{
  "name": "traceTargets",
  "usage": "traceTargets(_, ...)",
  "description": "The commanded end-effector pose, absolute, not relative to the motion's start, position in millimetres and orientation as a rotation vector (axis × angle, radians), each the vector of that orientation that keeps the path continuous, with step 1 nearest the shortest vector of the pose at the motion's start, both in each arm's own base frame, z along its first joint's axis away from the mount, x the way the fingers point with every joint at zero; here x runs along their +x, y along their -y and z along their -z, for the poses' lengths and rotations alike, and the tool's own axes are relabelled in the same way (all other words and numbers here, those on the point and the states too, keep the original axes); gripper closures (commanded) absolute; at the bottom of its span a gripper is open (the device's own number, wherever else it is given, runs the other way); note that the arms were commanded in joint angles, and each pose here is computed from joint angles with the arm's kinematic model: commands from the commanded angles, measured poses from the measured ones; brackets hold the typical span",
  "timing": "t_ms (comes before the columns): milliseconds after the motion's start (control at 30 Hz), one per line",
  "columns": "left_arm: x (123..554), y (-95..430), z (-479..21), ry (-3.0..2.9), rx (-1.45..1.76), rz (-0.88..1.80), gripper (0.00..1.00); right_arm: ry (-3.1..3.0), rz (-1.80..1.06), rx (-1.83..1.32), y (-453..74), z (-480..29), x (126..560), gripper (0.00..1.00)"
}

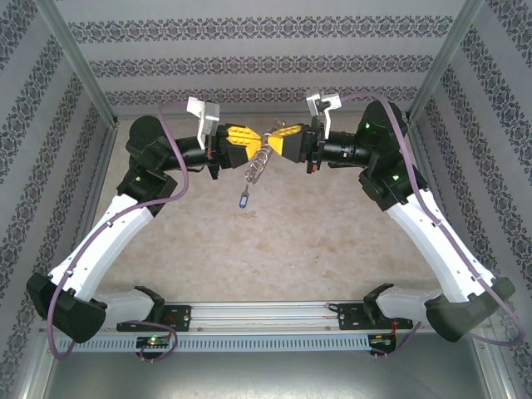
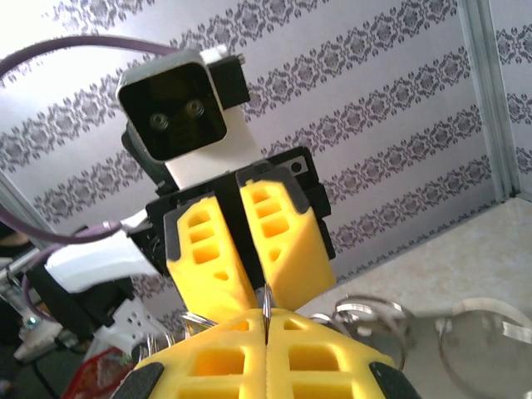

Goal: Put the keys on the keyring

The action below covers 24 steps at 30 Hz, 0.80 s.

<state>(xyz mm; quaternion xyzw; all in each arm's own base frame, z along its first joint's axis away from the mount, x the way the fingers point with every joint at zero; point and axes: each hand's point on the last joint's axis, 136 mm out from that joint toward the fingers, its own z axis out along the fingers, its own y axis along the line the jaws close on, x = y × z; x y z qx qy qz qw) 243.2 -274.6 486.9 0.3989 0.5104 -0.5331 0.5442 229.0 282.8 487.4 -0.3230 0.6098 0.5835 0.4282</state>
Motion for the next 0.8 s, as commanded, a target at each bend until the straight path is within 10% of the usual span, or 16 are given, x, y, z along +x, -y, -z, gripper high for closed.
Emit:
traceTargets(0,232.5,269.2,-513.3,-1.105,0.96,1.267,0.85,-1.369,-1.486,-0.81,-278.3,-522.0,222.1,1.0)
traceTargets(767,236.1,274.4,-533.3,-1.04,0.983,1.301,0.85,-1.347,-1.49,-0.792,-276.7,-521.4,227.9,1.0)
